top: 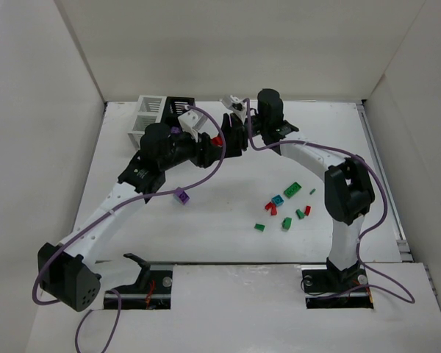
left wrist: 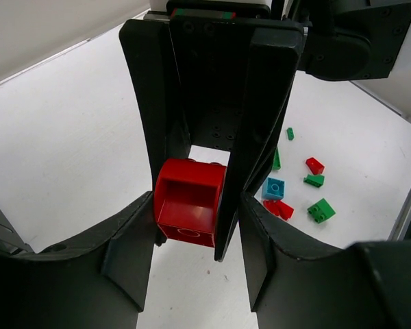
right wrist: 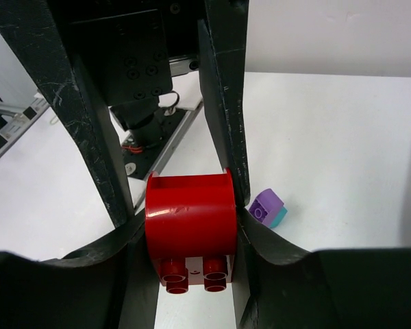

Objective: Sort the legos into containers by color

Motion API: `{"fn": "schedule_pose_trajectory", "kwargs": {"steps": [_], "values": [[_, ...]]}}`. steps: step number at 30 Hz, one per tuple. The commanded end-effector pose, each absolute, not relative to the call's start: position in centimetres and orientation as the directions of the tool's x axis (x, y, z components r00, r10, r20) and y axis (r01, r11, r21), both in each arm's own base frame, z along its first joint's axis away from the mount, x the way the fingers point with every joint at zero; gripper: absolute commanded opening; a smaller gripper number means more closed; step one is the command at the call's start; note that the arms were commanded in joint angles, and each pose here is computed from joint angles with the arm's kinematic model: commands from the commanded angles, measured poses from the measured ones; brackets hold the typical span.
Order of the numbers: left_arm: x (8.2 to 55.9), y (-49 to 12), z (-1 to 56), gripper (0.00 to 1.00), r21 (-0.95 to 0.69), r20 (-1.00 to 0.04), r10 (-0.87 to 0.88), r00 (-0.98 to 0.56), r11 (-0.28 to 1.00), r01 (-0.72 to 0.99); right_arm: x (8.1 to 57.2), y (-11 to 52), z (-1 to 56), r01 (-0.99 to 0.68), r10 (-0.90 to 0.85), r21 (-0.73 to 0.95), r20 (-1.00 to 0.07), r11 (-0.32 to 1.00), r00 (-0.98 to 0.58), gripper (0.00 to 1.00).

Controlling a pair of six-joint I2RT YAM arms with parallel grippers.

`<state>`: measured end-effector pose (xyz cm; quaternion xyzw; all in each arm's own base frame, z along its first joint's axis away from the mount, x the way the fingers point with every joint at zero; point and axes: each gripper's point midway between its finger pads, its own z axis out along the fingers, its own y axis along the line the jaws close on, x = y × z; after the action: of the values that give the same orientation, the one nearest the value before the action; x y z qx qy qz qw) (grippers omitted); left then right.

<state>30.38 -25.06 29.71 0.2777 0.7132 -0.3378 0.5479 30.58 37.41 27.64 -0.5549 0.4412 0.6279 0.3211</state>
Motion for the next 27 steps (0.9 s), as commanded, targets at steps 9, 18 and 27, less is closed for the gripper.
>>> {"fn": "schedule_pose_trajectory", "kwargs": {"steps": [9, 18, 27], "values": [[27.9, -25.5, 33.7, 0.03, -0.110, -0.993, -0.016, -0.119, 0.527, 0.843, 28.8, 36.4, 29.2, -0.839, -0.057, 0.105, -0.995, -0.535, -0.088, 0.00], [25.1, -26.2, 34.4, 0.07, -0.059, -0.998, -0.014, -0.058, 0.398, 0.915, 27.2, 35.5, 30.1, -0.843, -0.026, 0.041, -0.999, -0.537, -0.032, 0.00], [24.8, -26.3, 34.0, 0.07, -0.047, -0.999, 0.005, -0.053, 0.385, 0.922, 27.1, 35.1, 30.1, -0.848, -0.027, 0.044, -0.999, -0.529, -0.035, 0.00]]}}
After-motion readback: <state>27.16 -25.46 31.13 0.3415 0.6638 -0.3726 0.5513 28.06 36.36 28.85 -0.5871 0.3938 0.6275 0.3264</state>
